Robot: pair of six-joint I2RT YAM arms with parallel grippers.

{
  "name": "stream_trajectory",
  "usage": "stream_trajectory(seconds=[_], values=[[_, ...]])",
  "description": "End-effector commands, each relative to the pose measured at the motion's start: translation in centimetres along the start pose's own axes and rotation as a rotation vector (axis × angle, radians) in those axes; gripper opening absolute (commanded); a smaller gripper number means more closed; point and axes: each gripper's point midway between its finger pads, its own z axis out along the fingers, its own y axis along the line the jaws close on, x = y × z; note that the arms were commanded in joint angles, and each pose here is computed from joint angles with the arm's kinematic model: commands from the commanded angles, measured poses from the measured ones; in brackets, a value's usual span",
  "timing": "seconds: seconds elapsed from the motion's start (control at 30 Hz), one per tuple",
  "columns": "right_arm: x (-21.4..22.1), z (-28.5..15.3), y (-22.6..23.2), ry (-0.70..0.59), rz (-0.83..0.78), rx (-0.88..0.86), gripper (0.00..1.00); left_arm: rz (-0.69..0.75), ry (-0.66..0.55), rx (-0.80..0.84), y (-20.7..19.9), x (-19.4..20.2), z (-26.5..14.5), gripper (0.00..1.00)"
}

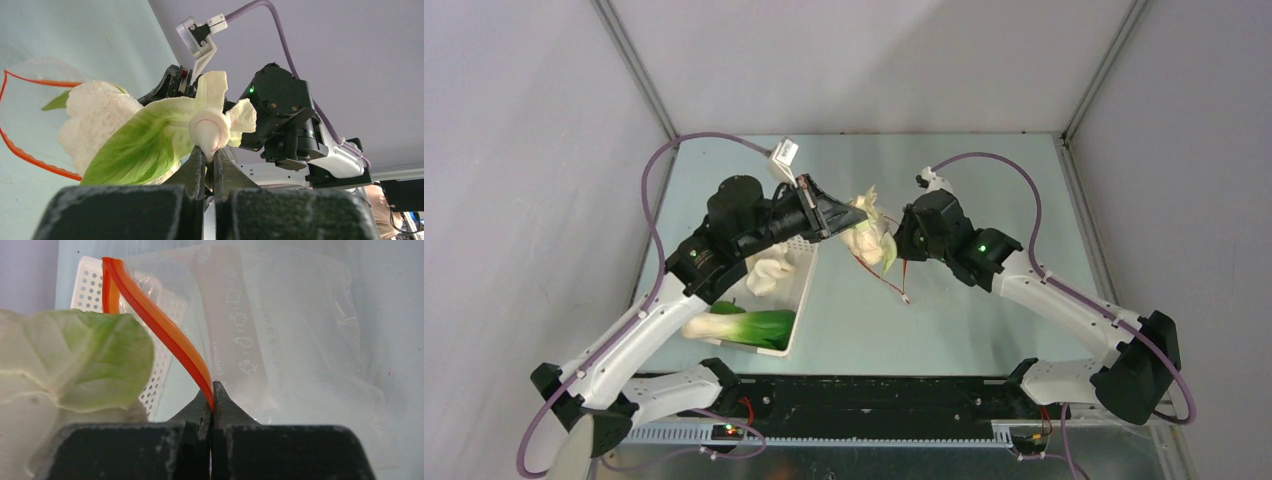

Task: Place the food in the zip-top bag and seal the zipper
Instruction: Place the fake vegetable in the bin.

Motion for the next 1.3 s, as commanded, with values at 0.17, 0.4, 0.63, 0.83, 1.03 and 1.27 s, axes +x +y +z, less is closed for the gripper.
stream_trajectory(seconds=[0.17,0.4,0.63,0.83,1.03,1.27], values=[[-1.3,-0.9,1.7,-0.039,0.020,-0.080,0.00,-0.013,-0.004,0.085,-1.7,0.1,-0.1,0.00],[-1.6,-2.0,2.8,-0.047,0.012,-0.136,0.00,-0.026,0.012,0.013,0.4,0.6,1.1,0.00],[-1.6,-3.2,4.2,-0.049,-0.003,-0.202,0.00,-0.040,0.022,-0.094,3.3,1.3,2.2,0.00],[-1.2,-3.7,5.4,-0.052,-0.019,-0.265,0.00,-0.040,0.017,-0.210,6.2,1.5,3.2,0.00],[-1.4,-4.3,5.5,-0.063,0.025,-0.292,0.00,-0.044,0.079,-0.275,8.4,3.0,4.2,0.00],[-1.7,-4.3,5.2,-0.086,0.082,-0.303,0.00,-0.013,0.159,-0.202,7.0,4.3,4.7,0.07]])
